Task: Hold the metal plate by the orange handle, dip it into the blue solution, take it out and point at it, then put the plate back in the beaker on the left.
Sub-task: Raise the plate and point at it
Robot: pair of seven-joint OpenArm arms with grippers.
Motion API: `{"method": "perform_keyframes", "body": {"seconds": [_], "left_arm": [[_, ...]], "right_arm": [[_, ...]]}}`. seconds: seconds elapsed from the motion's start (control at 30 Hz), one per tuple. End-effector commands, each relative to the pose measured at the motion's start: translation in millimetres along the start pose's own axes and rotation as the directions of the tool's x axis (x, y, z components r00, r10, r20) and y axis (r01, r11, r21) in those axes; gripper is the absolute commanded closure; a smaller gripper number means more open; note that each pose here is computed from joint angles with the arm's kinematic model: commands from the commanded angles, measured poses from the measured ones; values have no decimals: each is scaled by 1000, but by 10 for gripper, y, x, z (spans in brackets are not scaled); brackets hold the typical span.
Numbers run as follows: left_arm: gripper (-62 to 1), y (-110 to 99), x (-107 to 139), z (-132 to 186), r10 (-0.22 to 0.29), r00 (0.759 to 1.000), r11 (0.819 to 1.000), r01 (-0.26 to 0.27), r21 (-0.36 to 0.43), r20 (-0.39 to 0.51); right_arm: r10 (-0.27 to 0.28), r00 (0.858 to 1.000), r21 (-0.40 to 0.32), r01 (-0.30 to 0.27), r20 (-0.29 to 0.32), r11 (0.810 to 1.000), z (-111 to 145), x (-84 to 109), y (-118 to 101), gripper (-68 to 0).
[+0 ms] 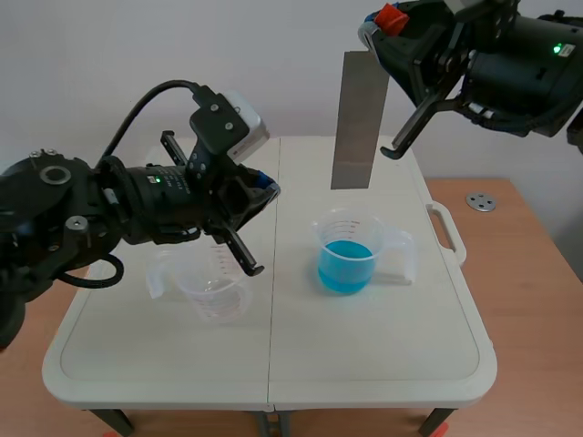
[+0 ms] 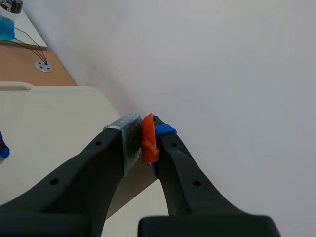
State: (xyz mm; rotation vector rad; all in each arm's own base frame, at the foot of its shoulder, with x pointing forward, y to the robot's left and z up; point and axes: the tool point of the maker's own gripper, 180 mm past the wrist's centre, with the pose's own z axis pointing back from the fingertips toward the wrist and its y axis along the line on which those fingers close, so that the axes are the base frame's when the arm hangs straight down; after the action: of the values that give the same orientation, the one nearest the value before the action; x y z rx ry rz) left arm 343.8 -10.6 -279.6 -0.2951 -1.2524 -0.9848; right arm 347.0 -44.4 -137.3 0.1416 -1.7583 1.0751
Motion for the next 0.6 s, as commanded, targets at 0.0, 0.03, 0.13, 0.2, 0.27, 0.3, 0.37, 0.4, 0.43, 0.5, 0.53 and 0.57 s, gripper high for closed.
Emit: {"method": "perform_keyframes", "body": {"seconds": [0.0,0.03,0.13,0.2,0.27,0.3,0.37,0.4,0.43,0.5,0.53,0.57], "left_arm": [[-14,29,151,-41,-1,999,1000,1,4,45],[-14,15,167,-72,1,999,1000,-1,-1,48],[-14,-29,216,-156,4,998,1000,-4,-15,57],[-14,-57,240,-191,-10,998,1000,11,-21,58],[-14,-53,257,-210,-24,998,1000,24,-11,58],[-14,-59,264,-217,-30,998,999,30,-10,58],[-14,-66,275,-227,-36,998,999,36,-9,59],[-14,-67,273,-230,-45,997,999,46,-8,56],[-14,-61,274,-235,-53,997,999,53,-2,54],[-14,-59,275,-235,-55,997,998,55,-1,54],[-14,-59,276,-235,-55,997,998,55,0,55],[-14,-59,276,-235,-55,997,998,55,0,55]], "right_arm": [[17,999,-6,-17,49,1000,-4,165,-45,-13],[18,999,-6,-17,49,1000,-3,168,-45,-13],[17,999,-6,-16,48,1000,-2,164,-40,-13],[17,999,-6,-16,48,1000,-1,163,-42,-13],[17,999,-6,-16,48,1000,-1,163,-42,-13],[17,999,-6,-16,48,1000,-1,163,-42,-13],[17,999,-6,-16,48,1000,-1,163,-42,-13],[17,999,-6,-16,48,1000,-1,163,-42,-13],[17,999,-6,-16,48,1000,-1,163,-42,-13],[16,999,-6,-16,49,1000,-1,164,-42,-13],[16,999,-6,-16,49,1000,-1,164,-42,-13],[16,999,-6,-16,48,1000,-1,164,-42,-13]]}}
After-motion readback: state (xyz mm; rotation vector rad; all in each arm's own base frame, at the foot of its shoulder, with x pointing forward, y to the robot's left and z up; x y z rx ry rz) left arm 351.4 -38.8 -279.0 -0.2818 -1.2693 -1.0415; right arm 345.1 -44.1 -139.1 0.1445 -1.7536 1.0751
